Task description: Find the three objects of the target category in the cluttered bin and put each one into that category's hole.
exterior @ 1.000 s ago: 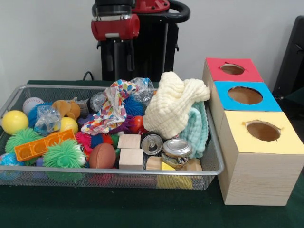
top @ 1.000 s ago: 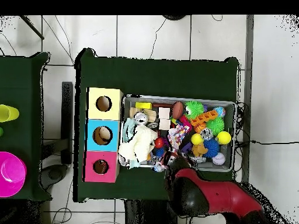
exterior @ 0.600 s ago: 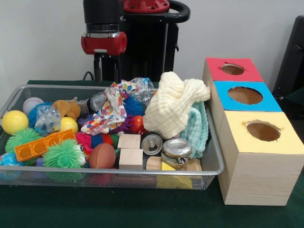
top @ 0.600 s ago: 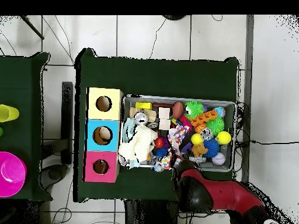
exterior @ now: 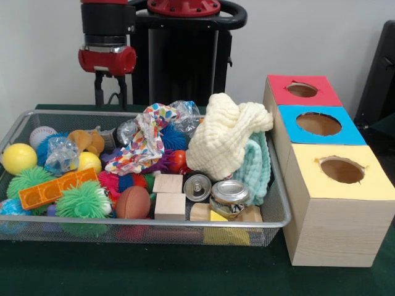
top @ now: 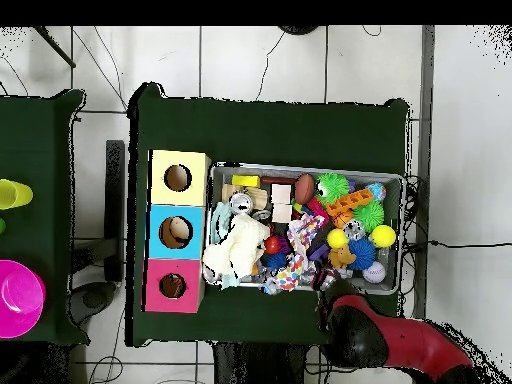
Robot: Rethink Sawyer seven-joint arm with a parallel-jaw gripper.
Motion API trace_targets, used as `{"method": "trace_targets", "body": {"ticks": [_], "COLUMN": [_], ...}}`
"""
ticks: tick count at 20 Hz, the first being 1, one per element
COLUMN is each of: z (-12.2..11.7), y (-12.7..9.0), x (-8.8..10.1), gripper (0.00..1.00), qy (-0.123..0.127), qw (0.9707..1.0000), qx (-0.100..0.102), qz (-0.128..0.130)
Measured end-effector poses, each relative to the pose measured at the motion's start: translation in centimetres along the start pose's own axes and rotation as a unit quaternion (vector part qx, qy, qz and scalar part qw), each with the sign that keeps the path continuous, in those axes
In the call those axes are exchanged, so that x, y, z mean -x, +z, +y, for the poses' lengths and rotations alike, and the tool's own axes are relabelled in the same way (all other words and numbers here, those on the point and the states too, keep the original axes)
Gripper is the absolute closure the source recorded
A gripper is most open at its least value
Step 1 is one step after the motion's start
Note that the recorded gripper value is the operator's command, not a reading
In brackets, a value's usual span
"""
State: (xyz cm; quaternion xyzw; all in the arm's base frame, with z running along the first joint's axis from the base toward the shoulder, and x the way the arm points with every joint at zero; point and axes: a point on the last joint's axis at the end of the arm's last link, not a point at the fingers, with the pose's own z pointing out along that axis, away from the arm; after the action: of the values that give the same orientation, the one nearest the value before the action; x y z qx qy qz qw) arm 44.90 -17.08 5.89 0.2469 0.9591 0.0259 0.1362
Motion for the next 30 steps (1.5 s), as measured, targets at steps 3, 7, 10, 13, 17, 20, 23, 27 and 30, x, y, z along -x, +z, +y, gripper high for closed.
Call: {"method": "trace_targets", "body": {"ticks": [3,7,10,13,17,20,23,27,30], "z": [-0.8,-1.9,-2.3,-2.8,-2.9,-3.1,-3.3,-3.5,-3.5], "y": [0.5,1.8,2.9,4.4,6.1,7.4,8.0,8.4,8.5], "x": [0.2,0.5,0.5,0.4,0.4,0.4,0.4,1.0,1.3], "gripper": [0.0,0.0,0.0,0.0,0.0,0.0,0.0,0.0,0.0], "qy": [0.006,0.014,0.018,0.023,0.028,0.031,0.033,0.029,0.021], "qw": [1.0,0.9998,0.9996,0.9994,0.9993,0.9991,0.999,0.9993,0.9994], "qx": [-0.007,-0.016,-0.019,-0.019,-0.015,-0.013,-0.014,-0.019,-0.026], "qz": [0.001,0.004,0.008,0.015,0.021,0.024,0.025,0.015,0.002]}}
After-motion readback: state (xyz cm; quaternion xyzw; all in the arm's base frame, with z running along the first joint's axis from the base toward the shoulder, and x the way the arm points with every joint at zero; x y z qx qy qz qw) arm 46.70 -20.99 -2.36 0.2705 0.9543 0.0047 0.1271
